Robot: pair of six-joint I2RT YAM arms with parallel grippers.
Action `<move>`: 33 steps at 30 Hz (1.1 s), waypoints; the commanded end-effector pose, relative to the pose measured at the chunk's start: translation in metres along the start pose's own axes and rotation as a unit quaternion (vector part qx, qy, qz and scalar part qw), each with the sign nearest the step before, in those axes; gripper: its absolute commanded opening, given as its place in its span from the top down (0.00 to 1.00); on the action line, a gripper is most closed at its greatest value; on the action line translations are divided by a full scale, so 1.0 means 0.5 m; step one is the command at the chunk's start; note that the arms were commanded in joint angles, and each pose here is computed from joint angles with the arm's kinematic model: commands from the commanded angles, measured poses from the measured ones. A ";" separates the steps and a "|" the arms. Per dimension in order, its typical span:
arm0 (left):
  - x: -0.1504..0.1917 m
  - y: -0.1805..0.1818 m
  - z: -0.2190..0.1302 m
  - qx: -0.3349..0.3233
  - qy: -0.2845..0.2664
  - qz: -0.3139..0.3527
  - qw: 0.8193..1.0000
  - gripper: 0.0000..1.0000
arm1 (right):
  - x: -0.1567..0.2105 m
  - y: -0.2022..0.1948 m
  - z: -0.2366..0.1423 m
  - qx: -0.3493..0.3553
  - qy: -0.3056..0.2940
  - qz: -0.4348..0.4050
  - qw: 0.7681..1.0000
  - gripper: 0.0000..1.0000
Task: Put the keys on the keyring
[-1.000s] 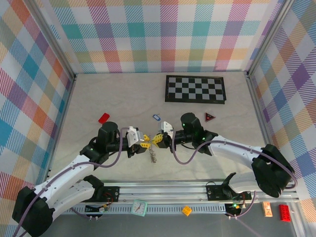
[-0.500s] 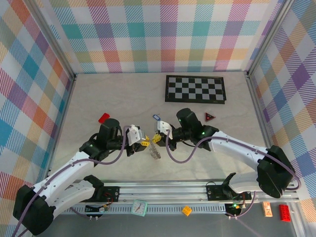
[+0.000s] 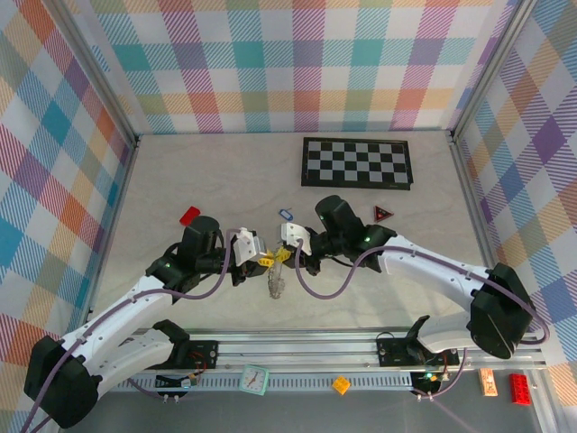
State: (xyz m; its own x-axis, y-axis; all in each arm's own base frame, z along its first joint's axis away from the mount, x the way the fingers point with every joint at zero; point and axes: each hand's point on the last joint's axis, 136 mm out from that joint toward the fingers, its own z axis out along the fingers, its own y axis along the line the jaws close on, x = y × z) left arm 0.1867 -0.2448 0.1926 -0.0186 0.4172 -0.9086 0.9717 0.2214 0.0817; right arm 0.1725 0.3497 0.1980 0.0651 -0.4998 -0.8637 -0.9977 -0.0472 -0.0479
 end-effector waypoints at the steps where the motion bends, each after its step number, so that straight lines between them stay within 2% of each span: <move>1: -0.035 -0.002 -0.006 0.007 -0.018 0.015 1.000 0.84 | -0.019 0.008 0.000 -0.012 -0.001 -0.019 1.000 1.00; 4: -0.036 -0.003 -0.006 0.009 -0.018 0.015 1.000 0.88 | -0.020 0.009 0.000 -0.013 0.001 -0.021 1.000 1.00; 9: -0.033 -0.005 -0.004 0.013 -0.015 0.014 1.000 0.99 | -0.024 0.010 -0.003 -0.010 -0.004 -0.019 1.000 1.00; 11: -0.034 -0.005 -0.004 0.014 -0.016 0.014 1.000 1.00 | -0.027 0.007 -0.007 -0.003 -0.015 -0.015 1.000 1.00; 12: -0.033 -0.005 -0.004 0.013 -0.016 0.015 1.000 1.00 | -0.029 0.005 -0.009 0.002 -0.021 -0.013 1.000 0.94; 13: -0.033 -0.005 -0.004 0.012 -0.016 0.015 1.000 1.00 | -0.028 0.003 -0.012 0.005 -0.028 -0.007 1.000 0.82; 14: -0.031 -0.005 -0.003 0.012 -0.015 0.015 1.000 1.00 | -0.023 0.001 -0.013 0.007 -0.031 0.002 1.000 0.77; 16: -0.032 -0.005 -0.004 0.010 -0.017 0.018 1.000 1.00 | -0.011 -0.002 -0.014 0.008 -0.035 0.012 0.999 0.75; 33: -0.030 -0.013 0.002 0.015 -0.024 0.027 0.999 1.00 | -0.002 -0.002 0.006 -0.010 -0.044 0.030 0.999 0.81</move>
State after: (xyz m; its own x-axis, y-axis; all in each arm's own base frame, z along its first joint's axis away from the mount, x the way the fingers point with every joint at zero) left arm 0.1837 -0.2481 0.1965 -0.0103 0.4130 -0.9107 0.9755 0.2042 0.0816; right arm 0.1761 0.3486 0.1929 0.0040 -0.4487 -0.8937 -1.0000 -0.0093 0.0002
